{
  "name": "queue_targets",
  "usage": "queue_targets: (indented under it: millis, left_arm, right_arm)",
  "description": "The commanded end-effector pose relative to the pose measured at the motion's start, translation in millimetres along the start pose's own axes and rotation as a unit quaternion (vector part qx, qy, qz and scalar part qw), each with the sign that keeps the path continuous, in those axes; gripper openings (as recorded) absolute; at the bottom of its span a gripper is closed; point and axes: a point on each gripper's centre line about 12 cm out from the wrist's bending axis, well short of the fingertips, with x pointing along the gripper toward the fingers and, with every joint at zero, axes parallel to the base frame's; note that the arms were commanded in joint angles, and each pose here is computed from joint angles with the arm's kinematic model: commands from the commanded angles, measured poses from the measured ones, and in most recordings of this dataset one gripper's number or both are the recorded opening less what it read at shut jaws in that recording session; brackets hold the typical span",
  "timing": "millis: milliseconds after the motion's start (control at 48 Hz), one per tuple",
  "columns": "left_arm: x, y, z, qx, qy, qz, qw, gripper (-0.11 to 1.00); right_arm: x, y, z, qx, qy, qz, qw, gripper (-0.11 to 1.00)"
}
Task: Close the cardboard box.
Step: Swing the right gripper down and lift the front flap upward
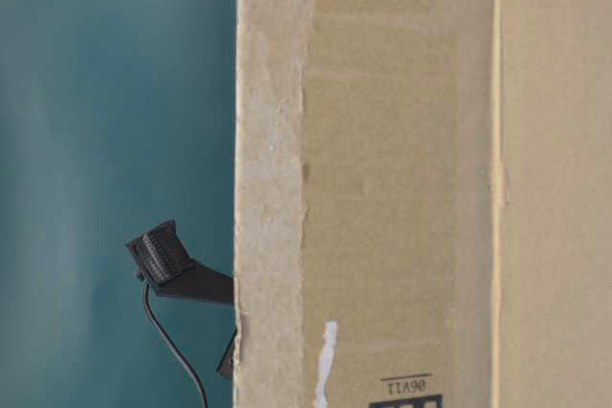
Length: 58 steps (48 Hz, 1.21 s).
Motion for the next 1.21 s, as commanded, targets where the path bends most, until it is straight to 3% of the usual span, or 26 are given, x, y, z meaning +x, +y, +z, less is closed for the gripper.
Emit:
queue_targets:
  millis: [0,250,542,854,1188]
  left_arm:
    - [-4,0,10,0.000,-0.015,0.000,0.9999,0.00]
    - [-5,-1,9,0.001,-0.013,-0.001,0.9999,0.00]
    - [-5,-2,9,0.001,-0.013,-0.002,0.9999,0.00]
    - [-5,-4,9,0.002,-0.013,-0.004,0.9999,0.00]
    - [-5,-5,9,-0.001,-0.014,-0.005,0.9999,0.00]
  right_arm:
    - [5,9,-6,-0.001,0.014,0.015,0.9998,0.00]
    - [18,12,-37,-0.003,0.067,0.019,0.9976,0.00]
    - [19,6,-34,-0.002,0.058,0.010,0.9983,0.00]
    - [7,-33,-23,0.011,0.041,-0.057,0.9975,0.00]
    - [0,-79,-37,0.036,0.083,-0.136,0.9865,0.00]
